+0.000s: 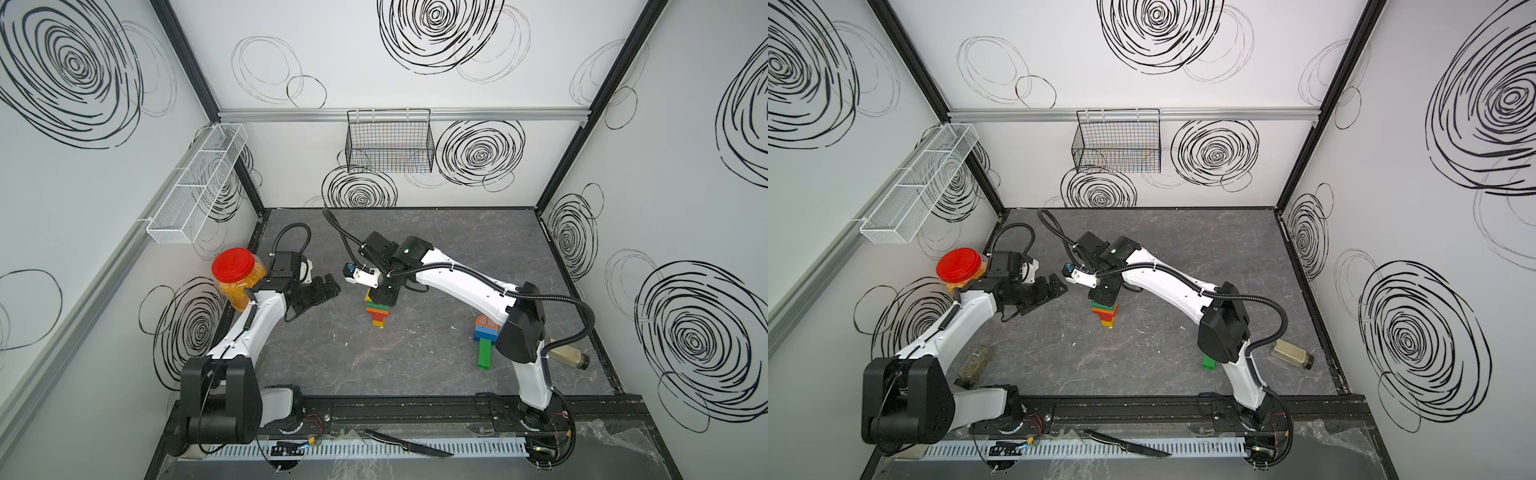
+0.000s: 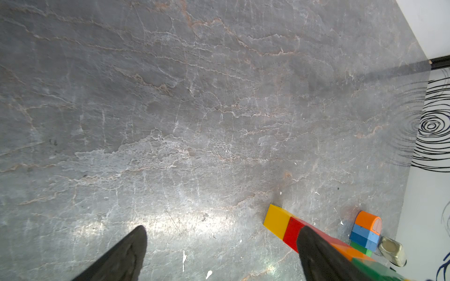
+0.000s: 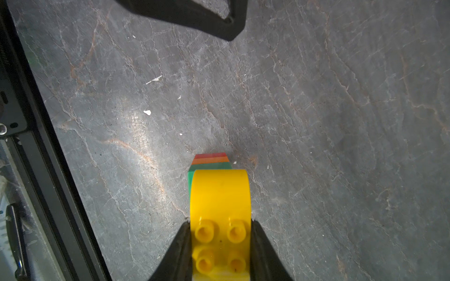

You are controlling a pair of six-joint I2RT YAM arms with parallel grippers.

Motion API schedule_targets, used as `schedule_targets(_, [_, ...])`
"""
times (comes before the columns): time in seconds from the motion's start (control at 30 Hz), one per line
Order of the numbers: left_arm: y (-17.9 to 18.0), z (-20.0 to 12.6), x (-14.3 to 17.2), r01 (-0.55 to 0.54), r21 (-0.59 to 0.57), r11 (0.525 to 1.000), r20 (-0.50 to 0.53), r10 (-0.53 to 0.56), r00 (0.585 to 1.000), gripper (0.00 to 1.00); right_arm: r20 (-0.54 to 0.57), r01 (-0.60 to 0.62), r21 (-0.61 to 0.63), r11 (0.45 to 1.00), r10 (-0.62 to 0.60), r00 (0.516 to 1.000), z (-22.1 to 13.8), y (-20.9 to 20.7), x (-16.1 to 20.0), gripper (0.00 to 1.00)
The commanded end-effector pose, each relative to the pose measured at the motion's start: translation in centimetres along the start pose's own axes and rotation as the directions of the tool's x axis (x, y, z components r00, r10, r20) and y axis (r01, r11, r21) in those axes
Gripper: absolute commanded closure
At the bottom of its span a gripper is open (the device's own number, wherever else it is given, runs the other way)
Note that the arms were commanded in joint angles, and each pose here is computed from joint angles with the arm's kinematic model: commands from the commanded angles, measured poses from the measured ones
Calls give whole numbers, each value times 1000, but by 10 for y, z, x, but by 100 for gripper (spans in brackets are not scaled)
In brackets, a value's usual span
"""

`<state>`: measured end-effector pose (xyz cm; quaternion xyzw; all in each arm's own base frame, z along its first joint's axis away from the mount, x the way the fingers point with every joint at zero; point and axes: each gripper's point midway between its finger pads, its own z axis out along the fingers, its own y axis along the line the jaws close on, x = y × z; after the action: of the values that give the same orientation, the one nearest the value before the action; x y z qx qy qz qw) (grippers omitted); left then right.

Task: Assemble an ice cream with lego
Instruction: Assemble the lego brick with the lego brick.

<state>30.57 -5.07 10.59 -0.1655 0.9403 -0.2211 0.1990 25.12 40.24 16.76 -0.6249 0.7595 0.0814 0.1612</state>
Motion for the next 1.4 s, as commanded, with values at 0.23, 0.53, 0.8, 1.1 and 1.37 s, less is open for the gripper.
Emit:
schedule_targets(0.23, [0,-3,-4,-9,8,1000,24,8,1000,1,-7,-5,-2,1000,5,1000,-7,0,1,100])
schedule_targets(0.53, [0,-4,-4,-9,5,1000,22,9,1000,1,6,0,-16,1000,0,1000,-9,4,-2,100])
schedule_targets(0.8, [0,-3,-3,-10,4,1000,20,9,1000,1,16,1,-21,1000,0,1000,-13,5,-3,100])
schedule_targets(1.1, [0,-4,-3,-9,2,1000,20,9,1000,1,-1,3,-29,1000,-3,1000,-8,7,0,100])
schedule_targets(1.37, [0,-5,-3,-14,2,1000,23,14,1000,1,-21,1,-41,999,-2,1000,-4,9,4,100])
